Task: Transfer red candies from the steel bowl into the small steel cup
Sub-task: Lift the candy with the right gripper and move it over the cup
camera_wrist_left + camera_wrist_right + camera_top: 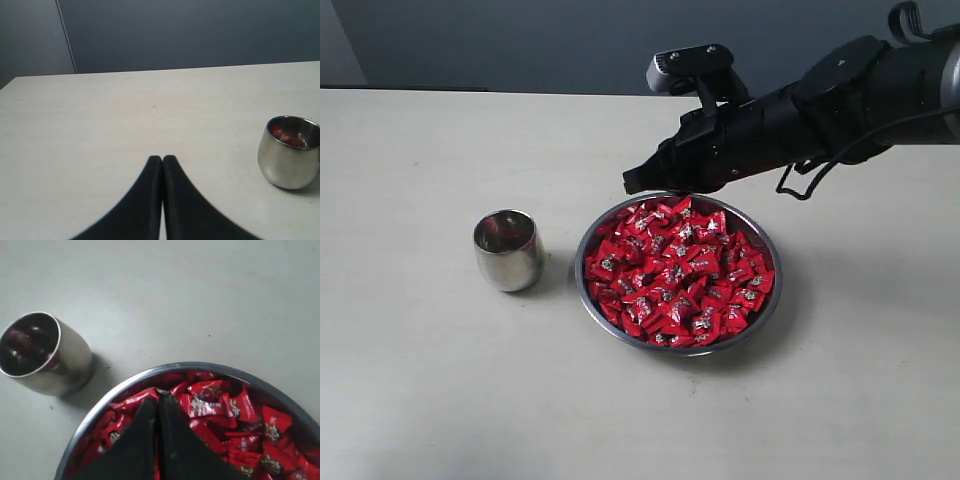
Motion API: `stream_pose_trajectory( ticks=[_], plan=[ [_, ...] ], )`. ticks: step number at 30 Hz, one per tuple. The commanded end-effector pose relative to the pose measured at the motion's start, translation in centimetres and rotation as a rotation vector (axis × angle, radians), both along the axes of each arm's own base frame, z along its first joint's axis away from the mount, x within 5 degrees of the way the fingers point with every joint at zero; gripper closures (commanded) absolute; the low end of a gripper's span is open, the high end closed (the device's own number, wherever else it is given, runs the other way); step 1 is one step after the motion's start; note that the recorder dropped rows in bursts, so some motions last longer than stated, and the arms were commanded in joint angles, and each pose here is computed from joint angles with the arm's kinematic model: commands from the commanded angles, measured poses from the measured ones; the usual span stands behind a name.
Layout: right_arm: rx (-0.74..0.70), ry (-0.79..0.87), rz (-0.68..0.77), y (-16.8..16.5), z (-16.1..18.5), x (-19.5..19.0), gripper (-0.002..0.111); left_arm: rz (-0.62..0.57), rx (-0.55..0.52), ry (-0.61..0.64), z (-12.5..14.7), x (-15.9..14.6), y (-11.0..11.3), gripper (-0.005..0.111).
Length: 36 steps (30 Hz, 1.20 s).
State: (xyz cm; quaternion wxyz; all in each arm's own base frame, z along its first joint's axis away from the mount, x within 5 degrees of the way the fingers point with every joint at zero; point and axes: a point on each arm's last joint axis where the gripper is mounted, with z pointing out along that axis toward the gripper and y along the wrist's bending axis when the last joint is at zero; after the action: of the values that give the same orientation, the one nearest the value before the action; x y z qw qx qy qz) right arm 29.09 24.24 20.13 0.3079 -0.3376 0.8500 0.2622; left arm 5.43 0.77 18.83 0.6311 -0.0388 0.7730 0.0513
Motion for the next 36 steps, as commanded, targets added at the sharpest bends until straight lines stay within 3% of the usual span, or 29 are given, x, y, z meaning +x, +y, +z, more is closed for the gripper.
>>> stream_pose_trajectory(
  ticks=[1, 6, 18, 36],
  plan=[
    [0.078, -0.034, 0.020, 0.7, 0.5, 0.3, 0.109, 0.001, -0.004, -0.003, -0.1, 0.0, 0.0, 0.106],
    [0.157, 0.005, 0.084, 2.6, 0.4, 0.7, 0.109, 0.001, -0.004, -0.003, -0.1, 0.0, 0.0, 0.106],
    [0.199, 0.012, 0.282, 10.0, -0.3, -1.0, 0.109, 0.001, -0.004, -0.003, -0.1, 0.0, 0.0, 0.106],
    [0.182, 0.072, 0.332, 11.5, -2.2, -2.3, 0.109, 0.001, -0.004, -0.003, -0.1, 0.0, 0.0, 0.106]
  ],
)
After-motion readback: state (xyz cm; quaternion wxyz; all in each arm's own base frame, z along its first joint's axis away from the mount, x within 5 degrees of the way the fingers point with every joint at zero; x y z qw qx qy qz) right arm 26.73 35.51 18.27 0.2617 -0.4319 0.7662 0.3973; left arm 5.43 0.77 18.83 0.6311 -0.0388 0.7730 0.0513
